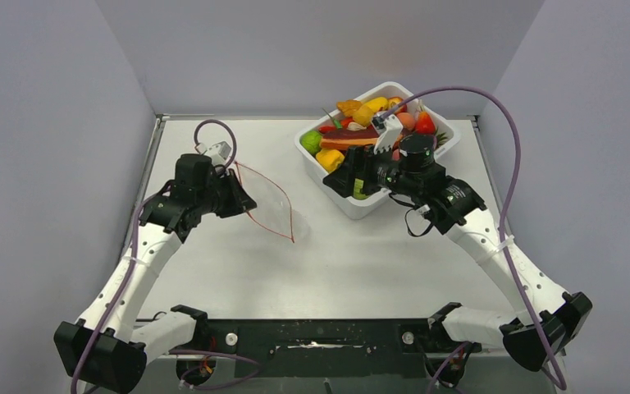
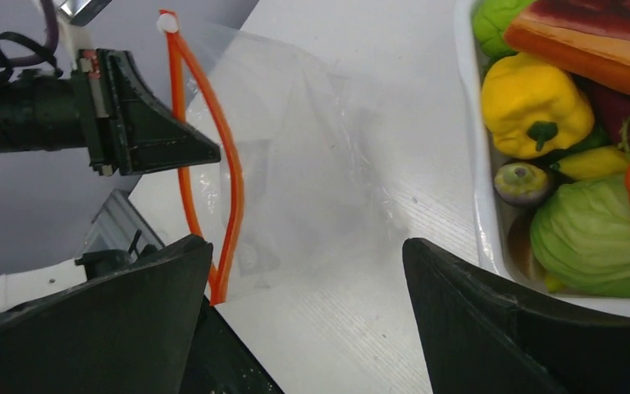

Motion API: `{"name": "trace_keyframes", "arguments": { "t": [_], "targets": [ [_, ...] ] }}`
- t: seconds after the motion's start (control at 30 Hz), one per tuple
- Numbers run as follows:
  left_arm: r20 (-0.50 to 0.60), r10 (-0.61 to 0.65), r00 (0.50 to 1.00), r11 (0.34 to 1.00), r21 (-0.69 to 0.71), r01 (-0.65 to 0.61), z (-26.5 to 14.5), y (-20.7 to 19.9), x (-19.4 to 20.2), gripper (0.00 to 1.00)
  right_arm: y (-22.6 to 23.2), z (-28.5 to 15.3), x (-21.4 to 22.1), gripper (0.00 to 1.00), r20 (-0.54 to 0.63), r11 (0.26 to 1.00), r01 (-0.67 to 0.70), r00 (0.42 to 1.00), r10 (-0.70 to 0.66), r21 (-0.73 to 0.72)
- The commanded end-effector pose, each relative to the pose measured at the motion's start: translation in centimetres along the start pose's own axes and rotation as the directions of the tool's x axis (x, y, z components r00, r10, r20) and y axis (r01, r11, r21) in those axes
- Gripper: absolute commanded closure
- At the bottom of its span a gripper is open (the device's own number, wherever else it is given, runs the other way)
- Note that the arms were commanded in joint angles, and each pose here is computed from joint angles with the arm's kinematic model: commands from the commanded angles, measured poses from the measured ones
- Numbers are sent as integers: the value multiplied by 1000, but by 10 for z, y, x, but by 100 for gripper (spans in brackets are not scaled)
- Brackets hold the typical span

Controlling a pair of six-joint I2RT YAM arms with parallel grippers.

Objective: Place the food in the zip-top bag and seal the zipper
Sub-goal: Open the zipper of the food storage bag, then pick up the fake fruit from the bin.

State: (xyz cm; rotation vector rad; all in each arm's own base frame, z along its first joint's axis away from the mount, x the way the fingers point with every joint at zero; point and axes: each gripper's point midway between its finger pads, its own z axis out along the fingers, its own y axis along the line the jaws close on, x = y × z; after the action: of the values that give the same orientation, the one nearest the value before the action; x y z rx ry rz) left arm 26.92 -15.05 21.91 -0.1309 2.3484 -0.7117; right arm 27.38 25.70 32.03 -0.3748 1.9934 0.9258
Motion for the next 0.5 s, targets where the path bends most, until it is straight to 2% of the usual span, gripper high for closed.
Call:
{"name": "trace_keyframes", "arguments": {
  "t": [0.0,0.07,0.2,0.37,0.43,0.47],
  "targets": [
    [55,6,998,999,49,-8,2,-13,-14,100,-22,-14,-25,11,94,986,-22,996,7,167],
    [55,31,998,1000,0,-31,-1,-6,-15,100,-55,-22,-27,13,97,940,-9,995,-25,340],
    [50,123,991,989,-91,-118,-15,0,-21,100,-100,-32,-32,13,56,840,54,993,-100,539],
    [19,199,980,966,-173,-193,-33,-3,-23,100,-151,-33,-35,5,-11,713,95,992,-122,694],
    [-2,222,975,955,-202,-217,-37,-5,-21,100,-164,-32,-38,0,-13,689,93,993,-120,719],
    [-15,233,972,948,-221,-230,-38,-4,-19,100,-171,-32,-40,2,-10,682,87,993,-115,726]
  ]
}}
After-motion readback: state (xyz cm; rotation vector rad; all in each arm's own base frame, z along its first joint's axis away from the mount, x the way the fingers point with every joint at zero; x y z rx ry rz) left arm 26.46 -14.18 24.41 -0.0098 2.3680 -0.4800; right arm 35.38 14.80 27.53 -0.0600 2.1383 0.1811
